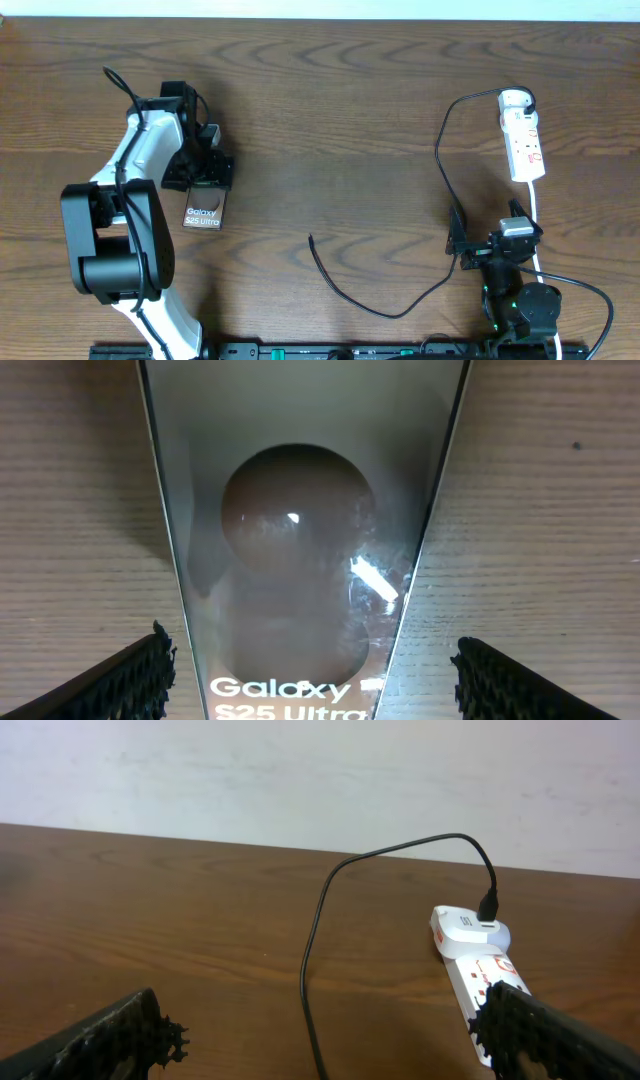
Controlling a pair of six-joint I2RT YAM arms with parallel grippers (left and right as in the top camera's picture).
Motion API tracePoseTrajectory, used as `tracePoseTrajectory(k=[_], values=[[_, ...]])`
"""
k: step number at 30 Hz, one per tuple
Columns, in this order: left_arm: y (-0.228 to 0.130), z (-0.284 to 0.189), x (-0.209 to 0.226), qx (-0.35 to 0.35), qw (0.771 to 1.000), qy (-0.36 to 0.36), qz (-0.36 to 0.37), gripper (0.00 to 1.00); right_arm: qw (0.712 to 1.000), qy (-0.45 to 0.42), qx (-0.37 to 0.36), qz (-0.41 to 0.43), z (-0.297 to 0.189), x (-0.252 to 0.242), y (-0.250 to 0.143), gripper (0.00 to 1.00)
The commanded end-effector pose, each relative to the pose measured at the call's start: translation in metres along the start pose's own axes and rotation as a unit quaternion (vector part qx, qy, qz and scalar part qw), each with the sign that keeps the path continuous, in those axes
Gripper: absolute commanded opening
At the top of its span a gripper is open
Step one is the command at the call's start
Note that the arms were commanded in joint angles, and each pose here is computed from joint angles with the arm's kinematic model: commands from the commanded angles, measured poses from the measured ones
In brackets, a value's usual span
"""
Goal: Plug charger to phone and switch on socket
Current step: 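Move the left gripper over the Galaxy phone and lower onto it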
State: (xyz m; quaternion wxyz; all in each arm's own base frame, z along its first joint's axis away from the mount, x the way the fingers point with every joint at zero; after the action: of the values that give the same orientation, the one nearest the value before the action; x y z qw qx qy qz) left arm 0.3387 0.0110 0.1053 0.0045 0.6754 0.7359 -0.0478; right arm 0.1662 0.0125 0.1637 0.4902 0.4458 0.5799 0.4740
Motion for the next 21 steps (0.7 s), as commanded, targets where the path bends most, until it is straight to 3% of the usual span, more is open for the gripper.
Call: tracePoseTrajectory(k=[1, 21], values=[[0.001, 0.004, 0.002, 0.0, 1.0, -0.001, 0.004, 0.87, 1.0, -0.001, 0.001, -0.001, 0.0, 0.0, -0.001, 0.99], [0.009, 0.009, 0.004, -0.028, 1.0, 0.008, 0.012, 0.87, 1.0, -0.001, 0.001, -0.001, 0.0, 0.0, -0.001, 0.99]])
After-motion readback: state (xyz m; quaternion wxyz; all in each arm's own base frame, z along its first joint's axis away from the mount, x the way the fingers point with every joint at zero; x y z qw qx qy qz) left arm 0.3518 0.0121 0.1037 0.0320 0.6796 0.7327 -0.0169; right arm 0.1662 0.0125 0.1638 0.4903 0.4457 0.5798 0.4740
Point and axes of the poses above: each gripper's point midway between its finger pads, its own z axis out along the fingers, its own x axis along the line the jaws close on, y = z × x, the point moved 8 cm from there along -z, back along the fingers, and after that the axes turned 7 degrees about -z, right-handed, at the moved point
